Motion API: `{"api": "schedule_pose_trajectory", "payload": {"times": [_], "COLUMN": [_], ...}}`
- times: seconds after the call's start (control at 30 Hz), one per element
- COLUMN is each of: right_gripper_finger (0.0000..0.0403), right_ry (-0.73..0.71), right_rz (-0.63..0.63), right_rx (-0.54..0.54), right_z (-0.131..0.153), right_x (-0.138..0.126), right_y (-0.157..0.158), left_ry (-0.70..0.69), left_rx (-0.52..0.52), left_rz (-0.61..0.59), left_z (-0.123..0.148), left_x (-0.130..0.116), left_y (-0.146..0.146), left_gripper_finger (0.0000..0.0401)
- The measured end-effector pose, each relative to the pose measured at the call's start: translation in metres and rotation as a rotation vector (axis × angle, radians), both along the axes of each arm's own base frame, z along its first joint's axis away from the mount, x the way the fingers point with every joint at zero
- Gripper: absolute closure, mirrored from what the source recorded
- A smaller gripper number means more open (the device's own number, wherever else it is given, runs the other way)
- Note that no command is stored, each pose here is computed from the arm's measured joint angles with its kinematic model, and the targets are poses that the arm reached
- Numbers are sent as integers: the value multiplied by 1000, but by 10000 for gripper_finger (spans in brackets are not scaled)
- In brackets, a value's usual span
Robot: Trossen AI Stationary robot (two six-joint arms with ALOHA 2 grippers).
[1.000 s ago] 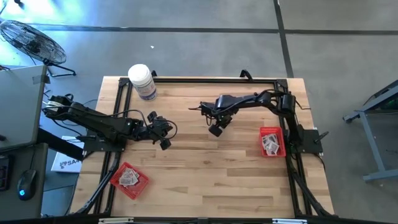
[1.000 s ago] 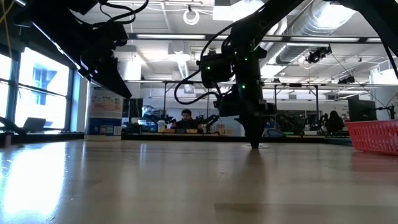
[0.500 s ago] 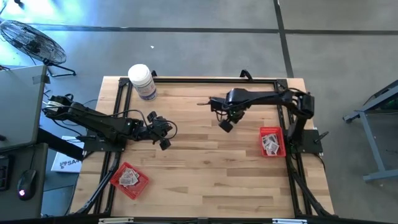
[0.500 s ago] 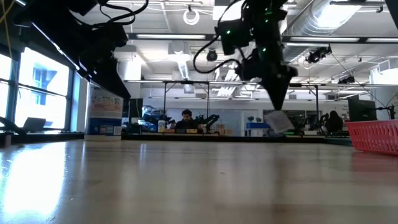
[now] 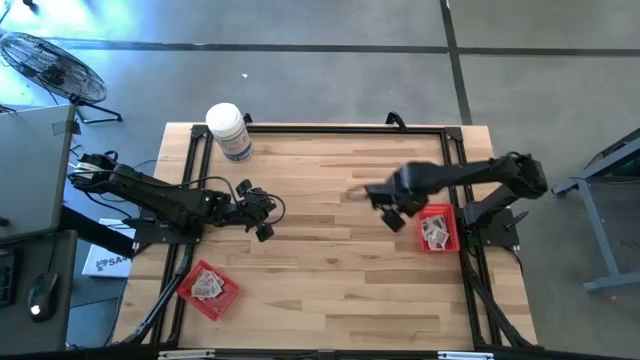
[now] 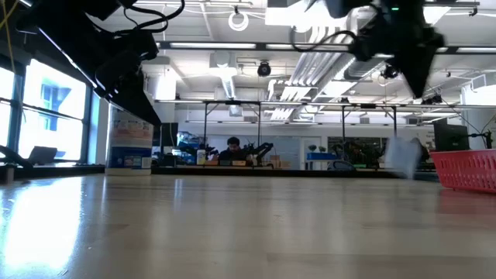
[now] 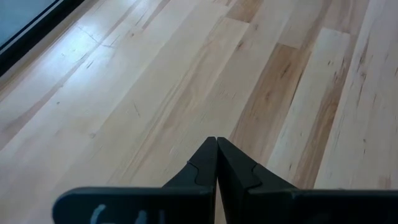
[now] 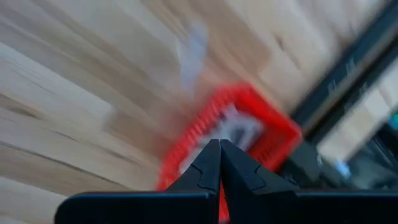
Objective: Pick & Place First Aid Supplies
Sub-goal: Put the towelette pack into the right red bin
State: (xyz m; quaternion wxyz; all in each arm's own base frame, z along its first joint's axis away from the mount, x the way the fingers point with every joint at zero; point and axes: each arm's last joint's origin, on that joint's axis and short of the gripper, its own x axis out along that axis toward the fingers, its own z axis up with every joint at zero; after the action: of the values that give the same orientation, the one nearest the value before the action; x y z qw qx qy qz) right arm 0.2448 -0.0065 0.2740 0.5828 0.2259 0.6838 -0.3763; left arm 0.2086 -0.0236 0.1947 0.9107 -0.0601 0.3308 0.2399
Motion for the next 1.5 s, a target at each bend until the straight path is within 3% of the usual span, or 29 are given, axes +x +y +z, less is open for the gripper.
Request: {"api": "schedule_pose_trajectory", "payload": {"times": [0.23,0.4,0.67,0.77,0.87,1.07,1.5], "right_gripper_finger": [402,401,396,386,366,327,323], "right_ry": [82,-23,-403,-470,-415,-260,-133], "right_rz": [-118,-95,88,145,226,239,358], "right_rx": [9,-49,18,56,69,86,132], "right_z": [-32,-46,-49,-56,-70,-101,-127], "right_x": [-63,-84,-44,-26,-15,-2,4], "right_y": [27,33,38,38,33,14,-4], "left_ry": [-5,-39,-83,-82,-78,-57,-46], "left_rx": [-1,-6,-12,-15,-21,-21,-15], "left_rz": [0,1,3,0,-7,-26,-30], "left_z": [0,3,6,6,5,4,4], "left_x": [0,3,5,5,5,4,4], "left_y": [0,0,-1,-1,-1,-1,-1], "left_gripper_finger": [400,400,400,400,400,400,400]}}
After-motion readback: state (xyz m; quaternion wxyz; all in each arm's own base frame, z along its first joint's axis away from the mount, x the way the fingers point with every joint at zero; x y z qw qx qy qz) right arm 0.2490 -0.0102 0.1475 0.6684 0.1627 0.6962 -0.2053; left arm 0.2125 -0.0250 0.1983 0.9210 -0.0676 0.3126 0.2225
